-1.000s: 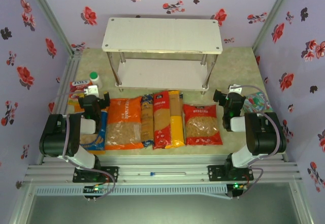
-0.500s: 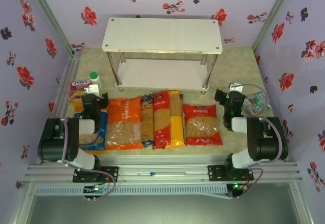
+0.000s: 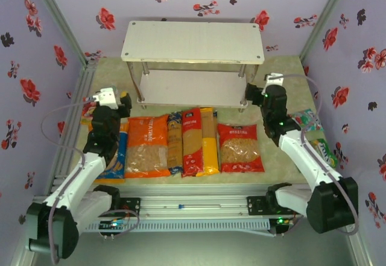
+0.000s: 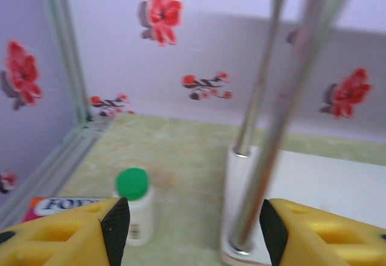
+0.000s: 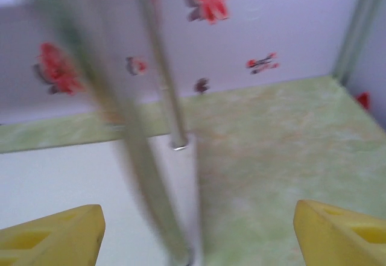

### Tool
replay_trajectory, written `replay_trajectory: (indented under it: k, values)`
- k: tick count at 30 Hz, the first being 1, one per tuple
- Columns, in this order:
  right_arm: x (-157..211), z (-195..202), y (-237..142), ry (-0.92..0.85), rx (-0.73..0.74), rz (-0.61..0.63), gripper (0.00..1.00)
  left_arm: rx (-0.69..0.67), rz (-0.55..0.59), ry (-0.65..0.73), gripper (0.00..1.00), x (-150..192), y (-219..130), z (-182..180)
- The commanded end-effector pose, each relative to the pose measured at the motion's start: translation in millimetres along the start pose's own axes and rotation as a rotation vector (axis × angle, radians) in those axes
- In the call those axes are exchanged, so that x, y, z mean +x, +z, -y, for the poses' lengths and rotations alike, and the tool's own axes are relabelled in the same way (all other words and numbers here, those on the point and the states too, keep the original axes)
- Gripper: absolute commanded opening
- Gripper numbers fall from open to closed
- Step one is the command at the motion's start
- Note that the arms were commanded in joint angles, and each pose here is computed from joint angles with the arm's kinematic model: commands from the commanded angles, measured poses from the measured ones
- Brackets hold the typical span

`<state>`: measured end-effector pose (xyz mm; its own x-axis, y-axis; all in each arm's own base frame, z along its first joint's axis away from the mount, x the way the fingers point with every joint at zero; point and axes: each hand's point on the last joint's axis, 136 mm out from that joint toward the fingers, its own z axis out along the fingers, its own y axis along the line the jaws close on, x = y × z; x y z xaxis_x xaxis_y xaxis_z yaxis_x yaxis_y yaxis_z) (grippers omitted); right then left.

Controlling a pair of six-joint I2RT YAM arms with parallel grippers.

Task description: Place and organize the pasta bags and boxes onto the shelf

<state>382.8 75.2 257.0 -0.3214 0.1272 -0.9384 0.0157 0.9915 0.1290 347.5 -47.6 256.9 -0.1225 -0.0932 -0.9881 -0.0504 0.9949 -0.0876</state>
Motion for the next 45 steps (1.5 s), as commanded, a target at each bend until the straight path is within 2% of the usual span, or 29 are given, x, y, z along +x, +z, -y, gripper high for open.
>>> replay_trajectory:
  k: [1, 6, 11, 15, 20, 24, 29, 36, 45]
  values:
    - [70.7, -37.0, -17.2, -0.040, -0.036, -0.308, 0.83, -0.023, -0.198, 0.011, 0.63, 49.4, -7.3, 8.3]
    - [113.6, -125.7, -41.4, -0.093, -0.218, -0.481, 0.83, 0.029, -0.348, -0.004, 0.64, 90.8, -6.9, 23.3]
    - [153.4, -169.8, -64.1, -0.123, -0.293, -0.615, 0.81, 0.121, -0.414, -0.068, 0.64, 114.6, -16.4, 38.2]
    - [181.3, -197.6, -80.4, -0.126, -0.346, -0.691, 0.79, 0.129, -0.436, -0.077, 0.64, 125.8, -21.6, 38.0]
    - [211.2, -205.4, -92.4, -0.125, -0.329, -0.775, 0.79, 0.131, -0.448, -0.077, 0.65, 130.5, -23.0, 37.9]
    - [229.9, -216.7, -104.6, -0.082, -0.370, -0.823, 0.79, 0.133, -0.462, -0.076, 0.66, 132.8, -22.9, 38.8]
    - [252.5, -215.1, -112.4, -0.072, -0.337, -0.868, 0.79, 0.146, -0.471, -0.091, 0.67, 134.6, -22.6, 42.2]
    - [265.2, -202.6, -111.6, -0.053, -0.257, -0.880, 0.81, 0.163, -0.484, -0.093, 0.67, 137.2, -24.0, 46.0]
    - [272.6, -202.9, -120.7, -0.056, -0.240, -0.893, 0.84, 0.167, -0.485, -0.095, 0.68, 140.0, -25.5, 46.3]
